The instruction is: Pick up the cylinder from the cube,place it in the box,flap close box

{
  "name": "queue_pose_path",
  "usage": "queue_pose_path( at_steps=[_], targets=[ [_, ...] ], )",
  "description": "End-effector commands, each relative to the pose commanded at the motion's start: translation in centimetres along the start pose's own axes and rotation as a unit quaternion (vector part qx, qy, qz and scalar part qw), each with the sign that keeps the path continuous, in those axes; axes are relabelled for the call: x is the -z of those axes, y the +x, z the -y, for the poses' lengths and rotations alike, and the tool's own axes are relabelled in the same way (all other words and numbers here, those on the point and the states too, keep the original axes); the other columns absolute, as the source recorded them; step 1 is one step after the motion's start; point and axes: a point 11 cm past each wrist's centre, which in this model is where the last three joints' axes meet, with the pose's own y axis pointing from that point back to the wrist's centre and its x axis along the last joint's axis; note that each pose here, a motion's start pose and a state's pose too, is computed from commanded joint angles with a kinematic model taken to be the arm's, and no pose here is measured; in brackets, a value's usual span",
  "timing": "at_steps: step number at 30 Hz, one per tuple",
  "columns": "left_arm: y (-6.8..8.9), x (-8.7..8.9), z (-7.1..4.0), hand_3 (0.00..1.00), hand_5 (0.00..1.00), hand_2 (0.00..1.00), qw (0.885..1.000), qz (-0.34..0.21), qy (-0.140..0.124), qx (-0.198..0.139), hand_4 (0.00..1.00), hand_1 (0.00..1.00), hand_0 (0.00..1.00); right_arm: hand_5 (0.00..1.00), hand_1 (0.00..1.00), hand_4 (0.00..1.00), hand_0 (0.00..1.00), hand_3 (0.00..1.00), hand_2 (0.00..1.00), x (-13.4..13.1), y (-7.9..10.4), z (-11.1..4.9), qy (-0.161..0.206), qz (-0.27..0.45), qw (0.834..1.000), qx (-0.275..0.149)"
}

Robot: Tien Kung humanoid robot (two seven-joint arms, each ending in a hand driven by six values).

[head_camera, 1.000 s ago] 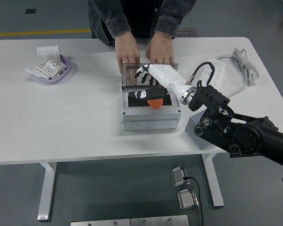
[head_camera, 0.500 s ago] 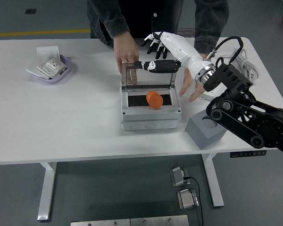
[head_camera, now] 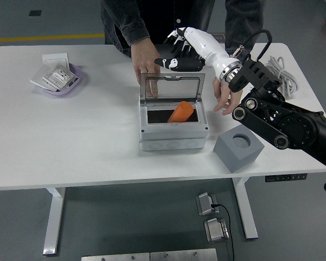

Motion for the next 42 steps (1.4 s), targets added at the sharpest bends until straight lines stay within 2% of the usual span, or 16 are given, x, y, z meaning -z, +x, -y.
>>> queue_pose_path(
  at_steps=[3,4,9,10,15,16,28,42],
  targets=[
    [0.0,-0.1,0.0,0.606,0.192,0.602,1.0,0.0,0.0,0.0,0.655,0.652,0.612,0.706,0.397,0.959,0.401,0.654,0.528,-0.7,-0.3,0.5,-0.014,0.0,1.0,0.005],
    [0.0,-0.1,0.0,0.605,0.192,0.602,1.0,0.0,0.0,0.0,0.654,0.651,0.612,0.725,0.435,0.956,0.48,0.656,0.547,-1.0,-0.4,0.6,-0.018,-0.001,1.0,0.006],
    [0.1,-0.3,0.0,0.605,0.192,0.602,1.0,0.001,-0.002,-0.001,0.654,0.651,0.612,0.725,0.435,0.956,0.48,0.656,0.547,-2.6,-1.0,1.0,-0.043,-0.005,0.999,0.017],
    [0.1,-0.3,0.0,0.605,0.189,0.602,1.0,0.001,-0.002,-0.001,0.654,0.651,0.612,0.779,0.582,0.959,0.632,0.557,0.569,-2.8,-1.1,1.0,-0.046,-0.005,0.999,0.018],
    [0.1,-0.4,0.0,0.605,0.189,0.602,1.0,0.003,-0.003,-0.001,0.654,0.651,0.612,0.779,0.582,0.959,0.632,0.557,0.569,-4.2,-1.6,1.1,-0.067,-0.001,0.997,0.022],
    [0.1,-0.4,0.0,0.605,0.187,0.601,1.0,0.003,-0.003,-0.001,0.652,0.651,0.612,0.804,0.631,0.961,0.728,0.519,0.591,-4.4,-1.7,1.1,-0.07,0.0,0.997,0.023],
    [0.0,-0.5,-0.1,0.606,0.185,0.602,1.0,0.004,-0.003,0.0,0.651,0.651,0.612,0.782,0.639,0.962,0.74,0.516,0.591,-4.7,-3.6,0.7,-0.072,-0.001,0.997,0.036],
    [-0.1,-0.5,-0.1,0.605,0.185,0.601,1.0,0.004,-0.002,0.0,0.65,0.652,0.611,0.811,0.638,0.961,0.742,0.529,0.592,-4.3,-4.5,0.6,-0.067,-0.003,0.997,0.042]
  ],
)
